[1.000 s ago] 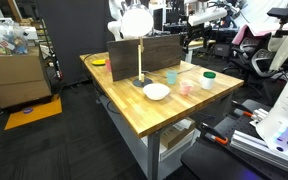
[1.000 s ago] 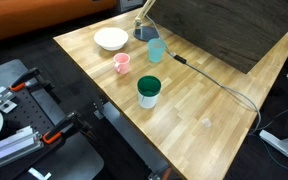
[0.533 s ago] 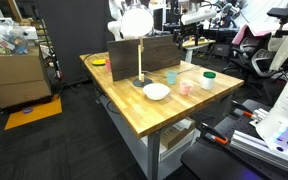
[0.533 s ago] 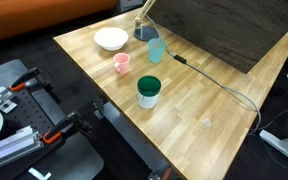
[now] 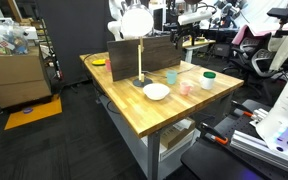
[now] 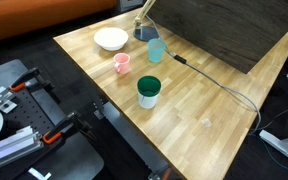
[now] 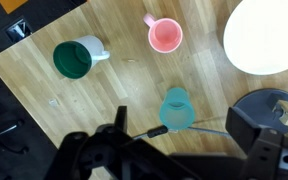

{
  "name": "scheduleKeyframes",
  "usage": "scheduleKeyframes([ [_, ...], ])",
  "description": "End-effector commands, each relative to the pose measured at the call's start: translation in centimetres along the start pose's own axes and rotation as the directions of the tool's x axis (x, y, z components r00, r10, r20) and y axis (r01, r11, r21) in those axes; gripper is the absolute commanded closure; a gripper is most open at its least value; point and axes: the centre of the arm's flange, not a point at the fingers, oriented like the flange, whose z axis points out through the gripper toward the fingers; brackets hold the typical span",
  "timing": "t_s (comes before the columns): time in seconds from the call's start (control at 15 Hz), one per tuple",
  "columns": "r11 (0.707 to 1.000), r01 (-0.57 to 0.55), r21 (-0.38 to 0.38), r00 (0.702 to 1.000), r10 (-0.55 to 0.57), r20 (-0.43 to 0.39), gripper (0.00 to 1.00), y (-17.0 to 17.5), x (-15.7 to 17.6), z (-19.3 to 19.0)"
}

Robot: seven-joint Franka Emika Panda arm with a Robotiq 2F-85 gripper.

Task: Pick up the blue cup and pour the water in the white bowl

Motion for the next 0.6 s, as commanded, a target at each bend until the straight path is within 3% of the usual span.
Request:
scheduleKeyframes([
  [0.0,1.000,0.000,0.000,1.000,0.000,0.000,0.00,0.0,0.0,0.0],
  [0.27,1.000,-0.003,-0.008,1.000,0.003,-0.013,0.00,-0.4,0.6,0.4],
  [0.53,0.999,-0.002,0.053,1.000,0.002,0.002,0.00,-1.2,2.4,1.2],
])
